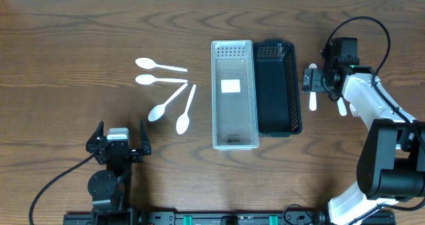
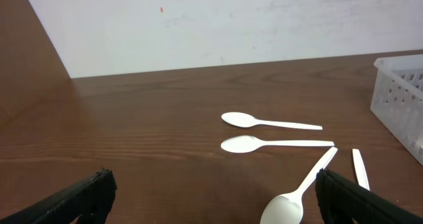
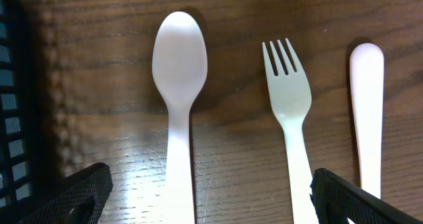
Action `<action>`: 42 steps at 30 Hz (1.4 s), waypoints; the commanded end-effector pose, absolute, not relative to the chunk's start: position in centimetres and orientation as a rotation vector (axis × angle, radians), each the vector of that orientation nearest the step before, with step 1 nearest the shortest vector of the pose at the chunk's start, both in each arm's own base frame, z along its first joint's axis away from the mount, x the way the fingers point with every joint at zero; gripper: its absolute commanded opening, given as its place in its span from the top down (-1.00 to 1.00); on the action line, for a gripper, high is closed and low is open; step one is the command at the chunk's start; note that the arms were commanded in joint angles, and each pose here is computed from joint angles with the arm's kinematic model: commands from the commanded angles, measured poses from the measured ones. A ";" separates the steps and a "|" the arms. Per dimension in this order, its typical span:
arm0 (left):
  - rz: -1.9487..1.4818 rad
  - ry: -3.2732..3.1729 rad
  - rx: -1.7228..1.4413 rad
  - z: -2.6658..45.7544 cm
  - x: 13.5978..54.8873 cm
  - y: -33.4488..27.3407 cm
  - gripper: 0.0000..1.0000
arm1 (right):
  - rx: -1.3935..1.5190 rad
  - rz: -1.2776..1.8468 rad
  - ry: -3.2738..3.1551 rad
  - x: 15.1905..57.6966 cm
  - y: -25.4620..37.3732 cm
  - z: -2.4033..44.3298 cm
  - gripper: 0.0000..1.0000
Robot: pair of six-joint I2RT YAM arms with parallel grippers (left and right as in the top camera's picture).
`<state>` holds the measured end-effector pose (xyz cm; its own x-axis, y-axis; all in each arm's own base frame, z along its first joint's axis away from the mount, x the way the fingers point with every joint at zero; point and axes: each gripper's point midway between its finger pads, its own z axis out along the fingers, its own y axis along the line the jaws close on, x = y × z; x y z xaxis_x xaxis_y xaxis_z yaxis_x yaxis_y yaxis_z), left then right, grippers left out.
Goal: Pack container
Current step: 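Move right gripper over the white spoon and grasp it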
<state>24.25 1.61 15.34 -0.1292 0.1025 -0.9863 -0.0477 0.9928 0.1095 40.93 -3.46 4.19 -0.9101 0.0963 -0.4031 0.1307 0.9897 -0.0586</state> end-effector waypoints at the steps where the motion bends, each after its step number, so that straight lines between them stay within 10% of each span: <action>1: 0.128 1.730 0.028 13.8 24.3 1.8 -0.96 | 0.181 -0.125 2.714 41.5 -3.3 4.2 -0.97; 36: 0.128 1.730 0.028 13.8 24.3 1.8 -0.96 | 0.089 -0.026 2.802 41.9 -1.6 -1.8 -0.98; 42: 0.128 1.730 0.028 13.8 24.3 1.8 -0.96 | 0.089 -0.026 2.793 42.2 -1.6 -1.7 -0.54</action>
